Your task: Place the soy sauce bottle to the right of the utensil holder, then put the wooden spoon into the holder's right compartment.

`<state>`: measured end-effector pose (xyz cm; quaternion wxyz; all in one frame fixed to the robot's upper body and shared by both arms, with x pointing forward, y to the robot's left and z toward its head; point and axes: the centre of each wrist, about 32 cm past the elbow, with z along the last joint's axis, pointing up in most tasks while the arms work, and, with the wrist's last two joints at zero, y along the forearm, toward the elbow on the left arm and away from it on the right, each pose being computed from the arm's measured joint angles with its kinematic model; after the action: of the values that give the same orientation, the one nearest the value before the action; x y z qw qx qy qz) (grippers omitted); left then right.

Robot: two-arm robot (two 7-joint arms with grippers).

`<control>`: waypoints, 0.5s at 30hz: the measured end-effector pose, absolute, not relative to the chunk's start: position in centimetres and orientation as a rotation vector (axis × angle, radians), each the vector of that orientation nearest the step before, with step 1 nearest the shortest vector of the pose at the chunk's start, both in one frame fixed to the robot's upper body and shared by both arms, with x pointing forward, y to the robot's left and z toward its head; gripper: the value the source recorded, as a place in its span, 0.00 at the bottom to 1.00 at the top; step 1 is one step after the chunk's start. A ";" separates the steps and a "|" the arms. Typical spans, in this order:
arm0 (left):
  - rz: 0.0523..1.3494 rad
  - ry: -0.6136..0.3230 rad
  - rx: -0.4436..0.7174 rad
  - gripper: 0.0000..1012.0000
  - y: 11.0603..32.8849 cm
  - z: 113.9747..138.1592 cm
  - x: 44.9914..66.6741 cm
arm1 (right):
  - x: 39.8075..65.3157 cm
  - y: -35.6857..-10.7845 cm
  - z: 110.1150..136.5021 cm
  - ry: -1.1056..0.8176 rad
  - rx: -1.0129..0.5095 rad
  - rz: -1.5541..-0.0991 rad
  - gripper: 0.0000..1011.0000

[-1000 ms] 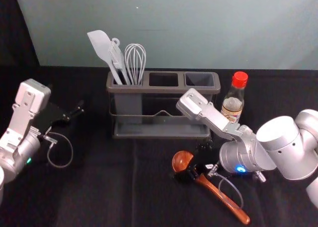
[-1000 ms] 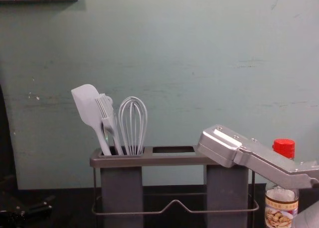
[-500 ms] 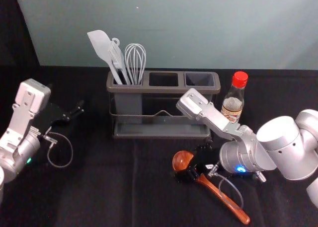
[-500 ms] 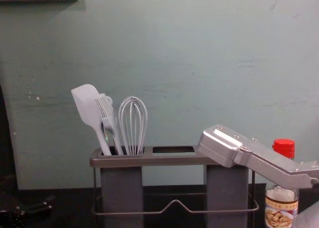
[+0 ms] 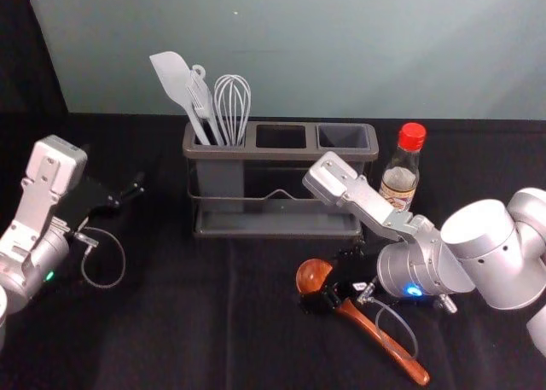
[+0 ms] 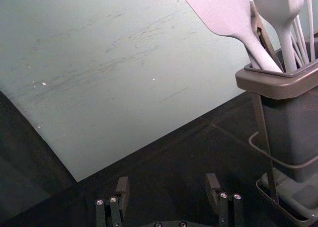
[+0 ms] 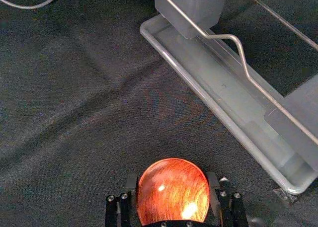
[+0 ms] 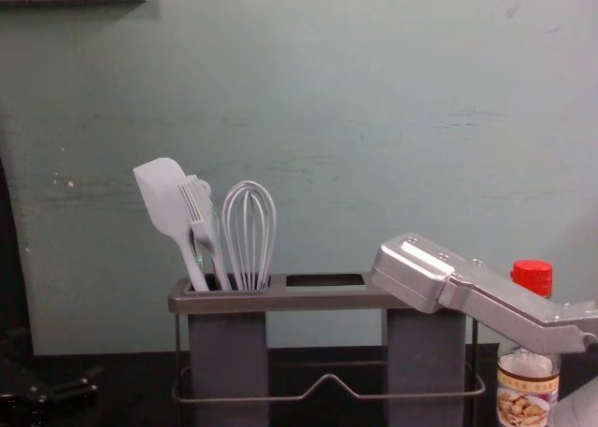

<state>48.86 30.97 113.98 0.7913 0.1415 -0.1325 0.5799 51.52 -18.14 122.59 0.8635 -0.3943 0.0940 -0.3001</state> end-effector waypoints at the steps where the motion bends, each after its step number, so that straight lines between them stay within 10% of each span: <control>1: 1.248 -0.285 0.304 0.99 31.0 114.0 48.9 | 51.5 -18.1 122.6 0.197 -0.826 -0.629 0.83; 15: 1.248 -0.285 0.304 0.99 31.0 114.0 48.9 | 48.5 -19.6 126.1 0.046 -0.630 -0.680 0.83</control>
<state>48.86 30.97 113.98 0.7913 0.1415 -0.1325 0.5799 48.50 -19.58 126.13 0.8942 -0.3038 0.0220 -0.3281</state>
